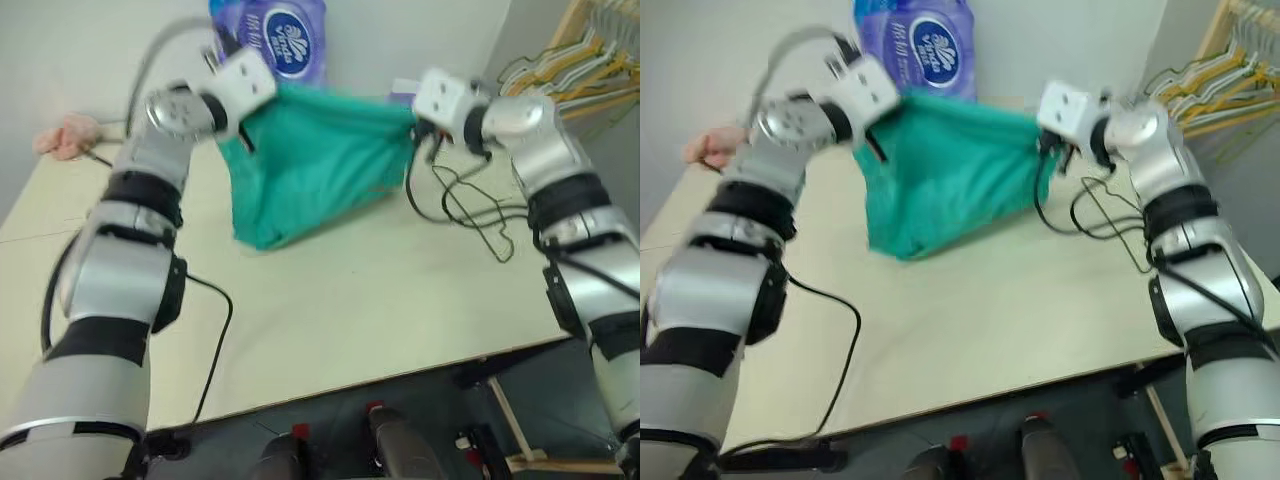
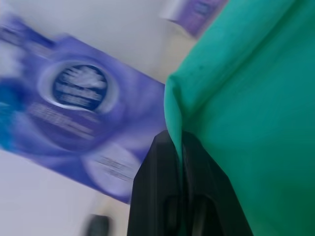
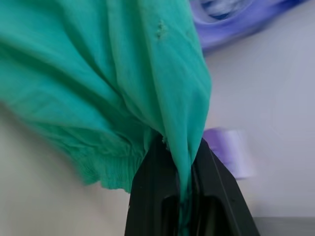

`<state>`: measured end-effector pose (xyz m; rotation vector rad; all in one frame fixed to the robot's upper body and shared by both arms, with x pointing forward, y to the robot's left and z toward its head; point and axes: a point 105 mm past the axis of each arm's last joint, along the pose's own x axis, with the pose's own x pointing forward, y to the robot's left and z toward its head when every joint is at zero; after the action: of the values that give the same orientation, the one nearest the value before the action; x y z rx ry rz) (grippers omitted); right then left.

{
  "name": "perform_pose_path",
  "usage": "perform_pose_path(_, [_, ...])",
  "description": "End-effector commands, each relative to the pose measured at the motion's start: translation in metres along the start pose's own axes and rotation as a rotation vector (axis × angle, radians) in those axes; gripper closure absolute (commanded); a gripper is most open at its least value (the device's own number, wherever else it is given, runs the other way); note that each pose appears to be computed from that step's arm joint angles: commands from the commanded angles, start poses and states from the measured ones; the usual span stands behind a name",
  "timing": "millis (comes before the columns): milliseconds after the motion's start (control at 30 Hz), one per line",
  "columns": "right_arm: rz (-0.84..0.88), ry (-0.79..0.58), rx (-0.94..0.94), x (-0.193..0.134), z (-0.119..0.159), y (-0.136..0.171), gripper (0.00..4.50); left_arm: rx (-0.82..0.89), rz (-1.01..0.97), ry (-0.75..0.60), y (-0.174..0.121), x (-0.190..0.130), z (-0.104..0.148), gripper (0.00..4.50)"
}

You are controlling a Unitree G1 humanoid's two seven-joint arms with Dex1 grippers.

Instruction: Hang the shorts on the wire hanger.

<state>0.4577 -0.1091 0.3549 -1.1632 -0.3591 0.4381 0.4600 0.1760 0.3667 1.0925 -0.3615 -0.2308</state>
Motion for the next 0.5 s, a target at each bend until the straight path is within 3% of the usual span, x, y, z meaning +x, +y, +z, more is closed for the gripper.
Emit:
perform_pose_path(33, [-0.277,-0.128,-0.162,-0.011,0.030,-0.048,4.47,0.251,0.202,-0.015,0.058,-0.019,0.008,4.50])
perform_pose_path(100, [-0.295,-0.207,-0.207,-0.012,0.040,-0.041,4.47,0.442,0.183,-0.011,0.061,-0.026,0.008,4.50])
perform_pose_path(167, [-0.240,-0.254,-0.215,-0.011,0.039,-0.022,4.47,0.520,0.125,-0.007,0.052,-0.030,0.000,4.50])
perform_pose_path(233, [-0.077,-0.270,-0.183,-0.009,0.025,0.022,4.47,0.534,-0.056,0.050,0.021,-0.036,-0.029,4.50])
perform_pose_path(333, [0.159,-0.290,-0.103,-0.017,0.007,0.087,4.47,0.384,-0.318,0.114,-0.026,-0.053,-0.066,4.50])
perform_pose_path(400, [0.364,-0.298,-0.078,-0.036,-0.003,0.142,4.47,0.166,-0.556,0.142,-0.074,-0.080,-0.088,4.50])
perform_pose_path(500, [0.568,-0.326,-0.066,-0.070,-0.002,0.193,4.47,-0.052,-0.872,0.157,-0.127,-0.133,-0.096,4.50])
